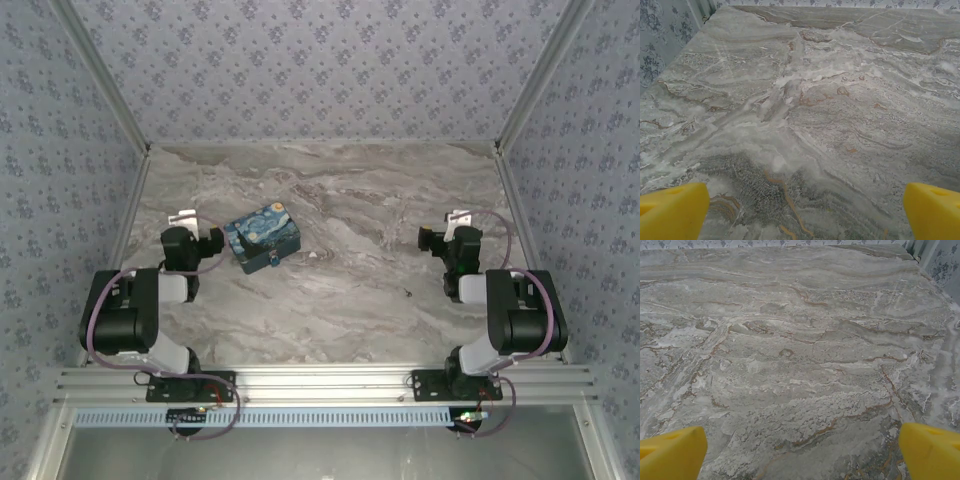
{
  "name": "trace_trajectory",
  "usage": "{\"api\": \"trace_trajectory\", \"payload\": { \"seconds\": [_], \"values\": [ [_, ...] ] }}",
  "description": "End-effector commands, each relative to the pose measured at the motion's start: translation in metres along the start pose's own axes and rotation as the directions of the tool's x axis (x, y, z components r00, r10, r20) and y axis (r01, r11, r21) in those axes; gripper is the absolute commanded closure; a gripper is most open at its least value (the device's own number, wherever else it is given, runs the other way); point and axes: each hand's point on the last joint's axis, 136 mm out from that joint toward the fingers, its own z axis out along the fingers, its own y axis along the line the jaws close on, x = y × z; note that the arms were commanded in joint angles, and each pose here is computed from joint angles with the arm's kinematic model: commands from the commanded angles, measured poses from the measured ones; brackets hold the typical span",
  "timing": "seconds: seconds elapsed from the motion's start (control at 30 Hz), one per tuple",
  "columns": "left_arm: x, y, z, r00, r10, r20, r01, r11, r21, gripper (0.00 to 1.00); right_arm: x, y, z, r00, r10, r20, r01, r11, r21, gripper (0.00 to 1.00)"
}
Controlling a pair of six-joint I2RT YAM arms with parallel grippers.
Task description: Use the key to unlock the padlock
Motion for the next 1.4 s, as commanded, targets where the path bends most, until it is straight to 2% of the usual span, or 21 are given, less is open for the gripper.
{"api": "trace_trajectory", "payload": {
  "seconds": [0.0,0.93,1.2,1.27,1.37],
  "values": [
    [-0.009,-0.004,0.001,1.0,-0.004,0.023,0.004,1.0,0.014,0.01,-0.004,-0.002,0.001,1.0,-0.003,0.012,0.003,1.0,0.012,0.0],
    [-0.011,0.0,0.0,1.0,-0.012,0.027,0.012,1.0,-0.004,0.01,-0.005,-0.002,0.001,1.0,-0.003,0.012,0.003,1.0,0.011,0.0],
    [-0.051,0.011,-0.028,0.997,-0.04,0.067,0.044,0.997,-0.06,0.01,-0.006,-0.002,0.001,1.0,-0.001,0.015,0.0,1.0,0.011,0.0],
    [-0.067,0.017,-0.038,0.988,-0.098,0.115,0.109,0.99,-0.086,0.01,-0.005,-0.001,0.001,1.0,0.001,0.015,-0.001,1.0,-0.002,0.0],
    [-0.081,0.021,-0.041,0.979,-0.192,0.072,0.199,0.974,-0.109,0.0,-0.017,0.004,0.001,1.0,-0.006,-0.013,0.006,0.999,-0.041,0.0]
  ]
}}
